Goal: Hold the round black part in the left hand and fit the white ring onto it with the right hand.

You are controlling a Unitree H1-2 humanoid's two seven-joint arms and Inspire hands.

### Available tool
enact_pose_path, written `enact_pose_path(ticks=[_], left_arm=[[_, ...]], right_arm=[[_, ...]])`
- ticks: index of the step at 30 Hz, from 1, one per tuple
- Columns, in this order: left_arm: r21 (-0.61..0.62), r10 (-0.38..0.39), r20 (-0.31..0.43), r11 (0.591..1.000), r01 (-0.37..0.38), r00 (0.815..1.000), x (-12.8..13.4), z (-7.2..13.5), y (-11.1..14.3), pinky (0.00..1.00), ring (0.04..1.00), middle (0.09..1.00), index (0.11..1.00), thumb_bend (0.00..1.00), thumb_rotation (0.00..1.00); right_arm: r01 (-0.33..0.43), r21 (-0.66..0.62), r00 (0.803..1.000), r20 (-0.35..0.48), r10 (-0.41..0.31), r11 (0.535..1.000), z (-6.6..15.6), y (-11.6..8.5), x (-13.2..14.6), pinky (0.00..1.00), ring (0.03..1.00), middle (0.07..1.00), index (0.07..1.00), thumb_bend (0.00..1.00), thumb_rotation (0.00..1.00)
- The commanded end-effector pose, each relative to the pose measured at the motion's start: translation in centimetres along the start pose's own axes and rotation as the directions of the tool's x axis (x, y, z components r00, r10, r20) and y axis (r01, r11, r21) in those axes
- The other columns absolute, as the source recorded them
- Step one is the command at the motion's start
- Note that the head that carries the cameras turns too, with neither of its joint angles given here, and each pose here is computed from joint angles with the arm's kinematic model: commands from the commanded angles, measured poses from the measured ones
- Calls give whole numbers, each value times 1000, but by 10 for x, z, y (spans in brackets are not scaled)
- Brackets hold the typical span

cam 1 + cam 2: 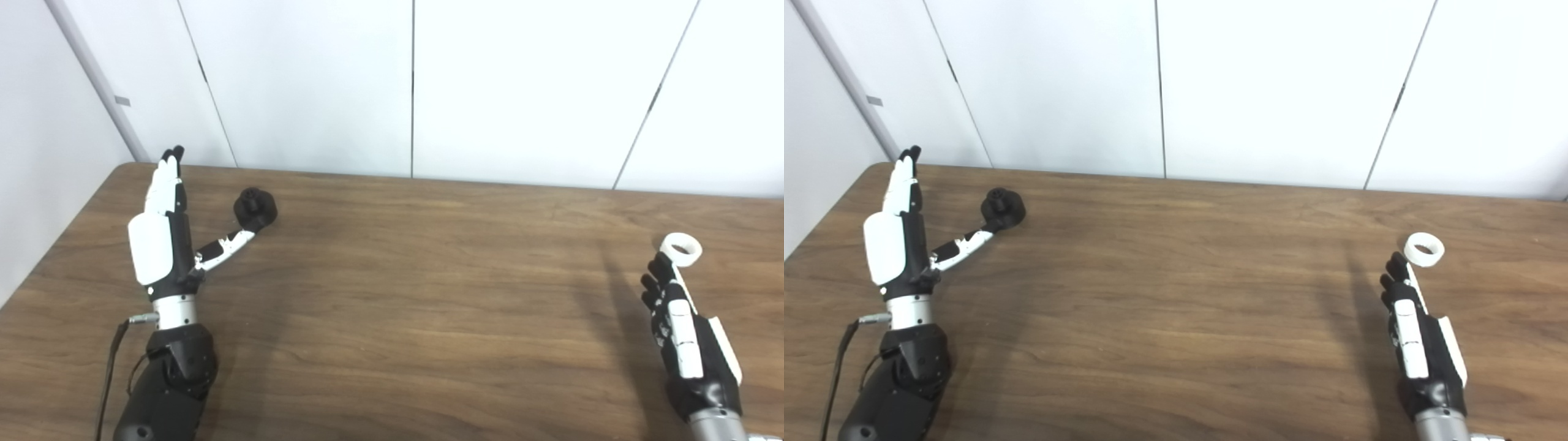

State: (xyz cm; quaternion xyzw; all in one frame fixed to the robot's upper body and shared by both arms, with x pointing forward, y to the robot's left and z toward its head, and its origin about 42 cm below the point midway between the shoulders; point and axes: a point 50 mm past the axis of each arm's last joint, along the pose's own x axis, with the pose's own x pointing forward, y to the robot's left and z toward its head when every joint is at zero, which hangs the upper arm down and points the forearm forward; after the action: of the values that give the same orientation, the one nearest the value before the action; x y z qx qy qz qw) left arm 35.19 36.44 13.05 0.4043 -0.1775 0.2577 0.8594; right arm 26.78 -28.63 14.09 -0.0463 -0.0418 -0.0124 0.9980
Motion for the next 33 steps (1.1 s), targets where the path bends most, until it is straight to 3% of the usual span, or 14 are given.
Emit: enact_pose_path(ticks=[1,9,13,15,20,29,33], left_arm=[[3,-65,-52,998,65,997,2,-8,-5,984,998,1000,1000,945,378],[-137,-238,-176,967,216,955,37,-22,-8,1000,1000,1000,1000,1000,437],[-166,-277,-224,956,243,935,49,-37,-4,855,970,1000,1000,1000,492],[-186,-280,-234,953,240,931,50,-44,-2,783,939,1000,1000,1000,504],[-235,-282,-243,945,226,928,45,-50,-3,848,997,1000,1000,1000,509],[-242,-302,-229,938,247,925,44,-49,-7,816,961,1000,1000,1000,485],[-217,-344,-227,930,297,911,48,-50,-5,824,968,1000,1000,1000,484]], right_arm=[[-8,4,997,82,7,1000,16,-5,8,1000,995,1000,1000,217,1000],[17,5,998,65,-17,1000,26,-9,2,1000,998,1000,1000,191,1000],[10,4,998,68,-11,1000,30,-8,-1,1000,999,1000,1000,197,1000],[12,8,998,69,-12,1000,32,-7,-1,1000,1000,1000,1000,182,1000],[13,19,997,73,-15,1000,35,-6,-1,1000,1000,1000,1000,173,1000],[-4,2,996,87,4,1000,38,-8,-6,1000,1000,1000,1000,126,1000],[2,-7,996,85,-1,1000,41,-6,-6,1000,1000,1000,1000,140,1000]])
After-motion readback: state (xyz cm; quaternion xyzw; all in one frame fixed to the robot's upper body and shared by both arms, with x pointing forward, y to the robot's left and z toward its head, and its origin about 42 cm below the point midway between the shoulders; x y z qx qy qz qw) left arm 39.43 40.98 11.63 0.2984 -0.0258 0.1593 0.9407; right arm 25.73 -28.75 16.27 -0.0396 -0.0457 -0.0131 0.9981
